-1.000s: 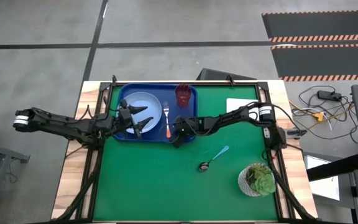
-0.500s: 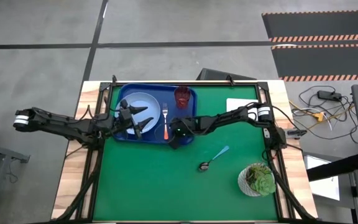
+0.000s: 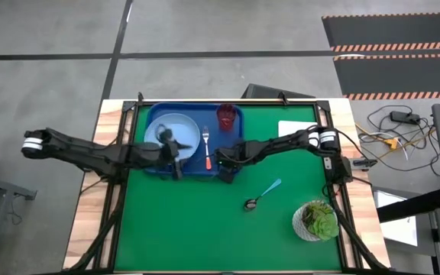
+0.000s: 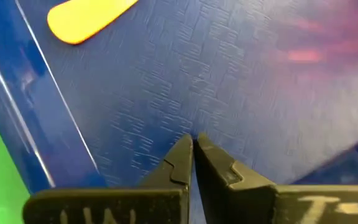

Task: Pick and place plate/cup/fork/spoon on tray
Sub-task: Put the orange fork on the blue serving tray to the right of the blue plate

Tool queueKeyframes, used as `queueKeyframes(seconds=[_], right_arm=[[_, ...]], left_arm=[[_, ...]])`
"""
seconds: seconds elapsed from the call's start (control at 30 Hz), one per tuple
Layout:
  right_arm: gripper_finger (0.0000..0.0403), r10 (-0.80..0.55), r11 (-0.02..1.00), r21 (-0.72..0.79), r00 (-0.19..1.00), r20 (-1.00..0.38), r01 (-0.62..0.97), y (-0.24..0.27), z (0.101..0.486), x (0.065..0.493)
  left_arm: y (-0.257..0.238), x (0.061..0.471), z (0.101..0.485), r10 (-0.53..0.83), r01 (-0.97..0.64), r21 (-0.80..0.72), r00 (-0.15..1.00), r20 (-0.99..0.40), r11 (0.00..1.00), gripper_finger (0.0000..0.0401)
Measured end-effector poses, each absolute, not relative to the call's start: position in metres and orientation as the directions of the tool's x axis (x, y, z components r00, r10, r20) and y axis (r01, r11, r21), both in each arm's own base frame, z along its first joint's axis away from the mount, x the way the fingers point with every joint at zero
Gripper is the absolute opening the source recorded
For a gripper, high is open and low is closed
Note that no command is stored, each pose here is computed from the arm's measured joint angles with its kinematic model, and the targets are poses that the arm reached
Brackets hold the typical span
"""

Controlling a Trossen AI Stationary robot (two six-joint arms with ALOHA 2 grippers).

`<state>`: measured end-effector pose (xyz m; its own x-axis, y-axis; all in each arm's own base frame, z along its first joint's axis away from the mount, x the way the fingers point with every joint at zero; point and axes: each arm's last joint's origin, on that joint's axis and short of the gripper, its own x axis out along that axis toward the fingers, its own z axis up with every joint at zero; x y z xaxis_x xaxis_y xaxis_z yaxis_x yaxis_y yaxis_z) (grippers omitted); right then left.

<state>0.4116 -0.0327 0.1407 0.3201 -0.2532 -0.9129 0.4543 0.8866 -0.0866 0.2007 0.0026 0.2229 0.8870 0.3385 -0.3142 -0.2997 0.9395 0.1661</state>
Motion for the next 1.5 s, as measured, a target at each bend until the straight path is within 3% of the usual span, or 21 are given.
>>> queueKeyframes(seconds=[0.1,0.23,0.37,0.53,0.8,1.5], right_arm=[[0.0009,-0.255,0.887,-0.091,0.317,-0.913,0.452,-0.032,0.149,0.409],[0.0009,-0.251,0.897,-0.091,0.328,-0.911,0.433,-0.026,0.167,0.402],[0.0009,-0.242,0.908,-0.104,0.303,-0.922,0.406,-0.015,0.179,0.39],[0.0009,-0.241,0.917,-0.092,0.354,-0.904,0.387,-0.004,0.193,0.379],[0.0009,-0.269,0.915,-0.099,0.409,-0.872,0.392,0.003,0.177,0.375],[0.0009,-0.312,0.877,-0.139,0.327,-0.892,0.459,-0.004,0.146,0.357]], left_arm=[[-0.001,0.212,0.209,0.233,-0.166,0.185,0.862,-0.45,0.969,0.009],[-0.001,0.23,0.199,0.229,-0.143,0.198,0.816,-0.532,0.97,0.0011],[-0.001,0.252,0.195,0.231,-0.14,0.201,0.791,-0.567,0.97,0.0005],[-0.002,0.279,0.188,0.232,-0.131,0.208,0.762,-0.604,0.969,0.0001],[0.004,0.309,0.165,0.252,-0.133,0.224,0.701,-0.667,0.965,0.0],[0.016,0.31,0.138,0.278,-0.146,0.24,0.617,-0.736,0.96,0.0]])
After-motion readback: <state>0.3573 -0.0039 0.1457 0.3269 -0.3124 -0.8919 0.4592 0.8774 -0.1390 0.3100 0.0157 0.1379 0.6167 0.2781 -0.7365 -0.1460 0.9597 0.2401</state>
